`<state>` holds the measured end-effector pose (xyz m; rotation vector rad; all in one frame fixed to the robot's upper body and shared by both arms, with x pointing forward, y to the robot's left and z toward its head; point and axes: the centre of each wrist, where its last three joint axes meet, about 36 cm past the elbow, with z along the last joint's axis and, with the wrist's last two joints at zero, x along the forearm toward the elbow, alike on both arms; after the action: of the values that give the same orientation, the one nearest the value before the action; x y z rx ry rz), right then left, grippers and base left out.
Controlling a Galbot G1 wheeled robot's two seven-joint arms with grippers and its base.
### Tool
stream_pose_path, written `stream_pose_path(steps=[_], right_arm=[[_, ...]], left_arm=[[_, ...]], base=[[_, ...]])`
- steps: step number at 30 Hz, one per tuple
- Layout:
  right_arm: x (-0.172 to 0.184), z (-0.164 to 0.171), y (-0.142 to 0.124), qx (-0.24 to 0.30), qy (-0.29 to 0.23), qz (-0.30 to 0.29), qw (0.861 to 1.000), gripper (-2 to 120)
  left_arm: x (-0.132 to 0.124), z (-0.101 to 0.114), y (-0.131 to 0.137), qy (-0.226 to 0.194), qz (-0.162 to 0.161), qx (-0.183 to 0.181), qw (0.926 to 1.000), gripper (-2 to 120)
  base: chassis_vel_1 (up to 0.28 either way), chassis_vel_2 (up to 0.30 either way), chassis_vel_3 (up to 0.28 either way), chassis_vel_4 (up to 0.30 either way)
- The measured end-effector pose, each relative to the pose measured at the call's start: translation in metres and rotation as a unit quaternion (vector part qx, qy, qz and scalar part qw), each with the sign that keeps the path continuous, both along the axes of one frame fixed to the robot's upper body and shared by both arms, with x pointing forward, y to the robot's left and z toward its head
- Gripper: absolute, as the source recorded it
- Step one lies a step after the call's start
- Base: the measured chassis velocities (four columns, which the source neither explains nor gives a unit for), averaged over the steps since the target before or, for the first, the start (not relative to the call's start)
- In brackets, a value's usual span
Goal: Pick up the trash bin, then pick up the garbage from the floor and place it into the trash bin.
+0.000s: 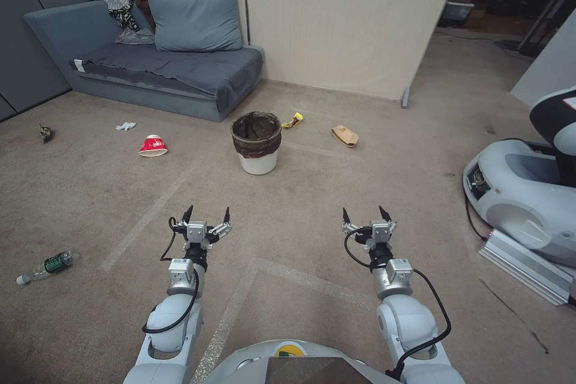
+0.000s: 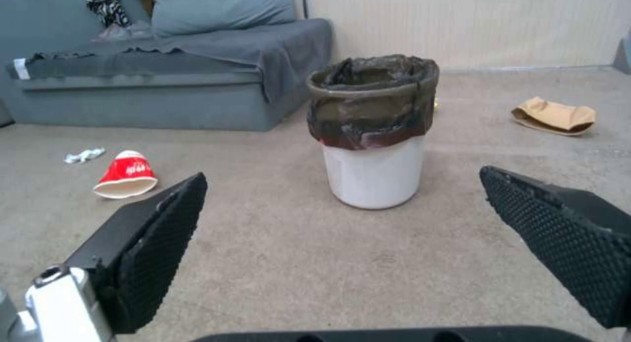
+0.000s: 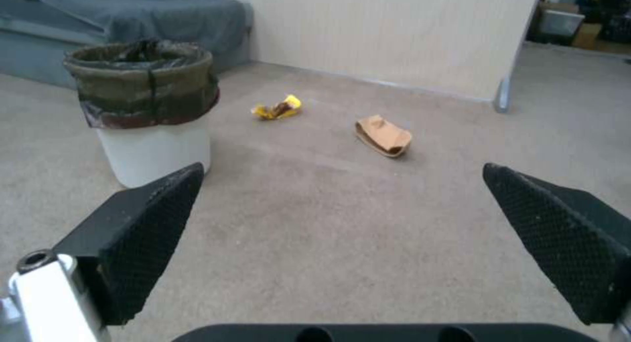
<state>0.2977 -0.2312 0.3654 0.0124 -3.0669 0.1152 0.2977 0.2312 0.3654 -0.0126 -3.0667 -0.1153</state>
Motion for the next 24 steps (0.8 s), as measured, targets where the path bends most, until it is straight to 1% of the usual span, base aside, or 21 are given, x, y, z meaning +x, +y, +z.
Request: stream_pose_path(steps=[13,14,15,16,18,21,22,23,24], right_arm=[[-0.004,0.003,0.0,-0.001,-0.006,-0.003,1.0,100],[-0.01,0.011,0.001,-0.004,-0.022,-0.01,1.0,100],[-0.021,0.023,0.001,-0.011,-0.046,-0.022,0.999,100],[-0.021,0.023,0.001,-0.011,-0.046,-0.022,0.999,100],[-0.036,0.038,0.002,-0.017,-0.073,-0.037,0.997,100],[-0.042,0.043,0.002,-0.019,-0.08,-0.043,0.996,100],[-0.05,0.053,0.001,-0.023,-0.103,-0.054,0.993,100],[-0.05,0.053,0.001,-0.023,-0.103,-0.054,0.993,100],[-0.053,0.058,0.001,-0.025,-0.112,-0.057,0.992,100]], left_arm=[[0.0,0.002,-0.001,0.001,0.0,0.0,1.0,100],[-0.001,0.008,-0.003,0.002,0.003,0.003,1.0,100],[-0.003,0.021,-0.01,0.002,0.004,0.007,1.0,100],[-0.003,0.021,-0.01,0.002,0.004,0.007,1.0,100],[-0.006,0.041,-0.018,-0.005,0.004,0.011,0.9999,100],[-0.007,0.046,-0.02,-0.005,0.005,0.011,0.9999,100],[-0.009,0.056,-0.023,-0.007,0.008,0.012,0.9999,100],[-0.009,0.056,-0.023,-0.007,0.008,0.012,0.9999,100],[-0.01,0.062,-0.026,-0.011,0.007,0.012,0.9998,100]], base=[[0.0,0.0,0.0,0.0],[0.0,0.0,0.0,0.0],[0.0,0.0,0.0,0.0],[0.0,0.0,0.0,0.0],[0.0,0.0,0.0,0.0],[0.0,0.0,0.0,0.0],[0.0,0.0,0.0,0.0],[0.0,0.0,0.0,0.0],[0.0,0.0,0.0,0.0]])
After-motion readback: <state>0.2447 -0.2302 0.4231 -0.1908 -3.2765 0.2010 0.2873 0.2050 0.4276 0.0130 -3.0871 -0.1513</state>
